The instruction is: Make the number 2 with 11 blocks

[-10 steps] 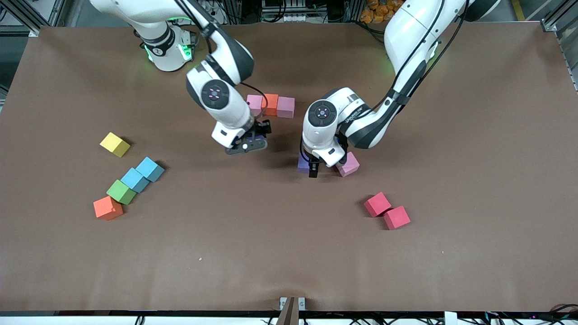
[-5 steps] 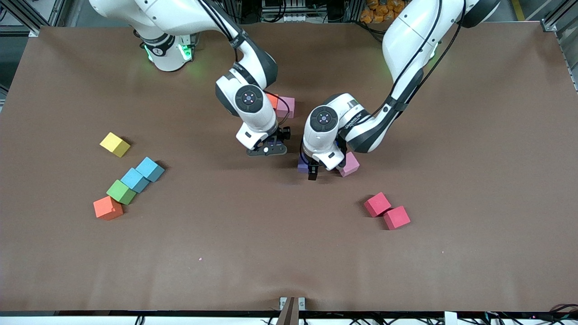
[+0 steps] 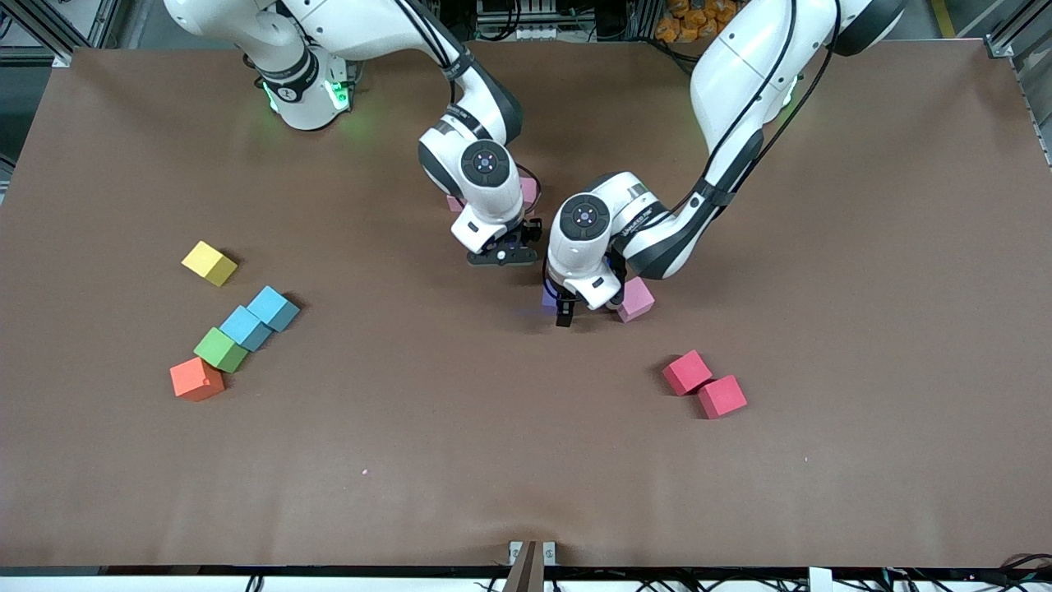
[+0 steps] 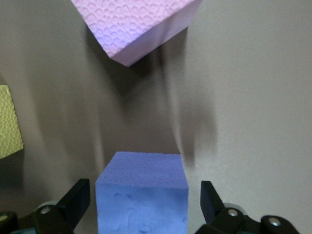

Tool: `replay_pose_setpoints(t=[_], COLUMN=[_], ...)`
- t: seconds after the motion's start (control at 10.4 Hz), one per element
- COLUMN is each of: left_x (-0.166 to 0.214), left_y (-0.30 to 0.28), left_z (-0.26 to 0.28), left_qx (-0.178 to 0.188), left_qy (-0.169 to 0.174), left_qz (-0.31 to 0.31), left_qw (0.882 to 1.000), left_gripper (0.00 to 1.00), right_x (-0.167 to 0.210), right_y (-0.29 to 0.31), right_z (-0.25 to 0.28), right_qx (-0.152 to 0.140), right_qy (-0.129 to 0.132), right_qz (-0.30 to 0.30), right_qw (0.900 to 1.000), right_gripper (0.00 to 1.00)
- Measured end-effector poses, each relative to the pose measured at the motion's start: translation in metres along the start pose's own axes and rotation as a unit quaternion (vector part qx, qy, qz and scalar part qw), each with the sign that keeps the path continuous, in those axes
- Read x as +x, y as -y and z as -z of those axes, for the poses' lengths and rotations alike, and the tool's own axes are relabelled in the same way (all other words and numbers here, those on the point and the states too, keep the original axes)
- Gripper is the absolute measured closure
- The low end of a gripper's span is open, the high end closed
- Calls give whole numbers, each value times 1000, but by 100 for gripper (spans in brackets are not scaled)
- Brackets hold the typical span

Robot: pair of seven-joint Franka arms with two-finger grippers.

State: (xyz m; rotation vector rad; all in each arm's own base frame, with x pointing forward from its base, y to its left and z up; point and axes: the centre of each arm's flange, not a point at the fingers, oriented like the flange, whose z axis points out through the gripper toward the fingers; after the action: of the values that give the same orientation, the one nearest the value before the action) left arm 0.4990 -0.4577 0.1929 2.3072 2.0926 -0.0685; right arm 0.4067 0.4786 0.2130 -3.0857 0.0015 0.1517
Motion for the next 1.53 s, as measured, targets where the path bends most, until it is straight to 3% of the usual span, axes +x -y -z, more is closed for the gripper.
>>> replay_pose_setpoints(t=[0.1,0.19,0.29,0.38,0.67,0.96,1.53], left_x=[1,3,5,6,19,31,32], left_y=[0,-1,-4,-8,-26,-39,-38], left_z=[-5,-5,-4,-1,15,32,31], left_qx=[2,1,-1,-4,-18,-32,-31], left_qy=[-2,-2,-1,1,6,7,1], left_qz=[-3,-10,-17,-21,-36,-97,-267], left_qw=[1000,1000,1000,1000,999,995,963], left_gripper=[1,11,31,41,41,41,44], right_x=[-7,-11,-16,-20,-21,-21,-27], right_y=[-1,-1,1,3,4,2,5], right_z=[-7,-12,-15,-16,-18,-25,-27], right_qx=[-2,-2,0,0,2,-3,-9], right_qy=[0,0,-3,-3,-5,-1,4], right_qz=[-4,-12,-20,-24,-30,-32,-59], right_qw=[1000,1000,1000,1000,1000,999,998], right_gripper=[41,41,41,41,41,41,41])
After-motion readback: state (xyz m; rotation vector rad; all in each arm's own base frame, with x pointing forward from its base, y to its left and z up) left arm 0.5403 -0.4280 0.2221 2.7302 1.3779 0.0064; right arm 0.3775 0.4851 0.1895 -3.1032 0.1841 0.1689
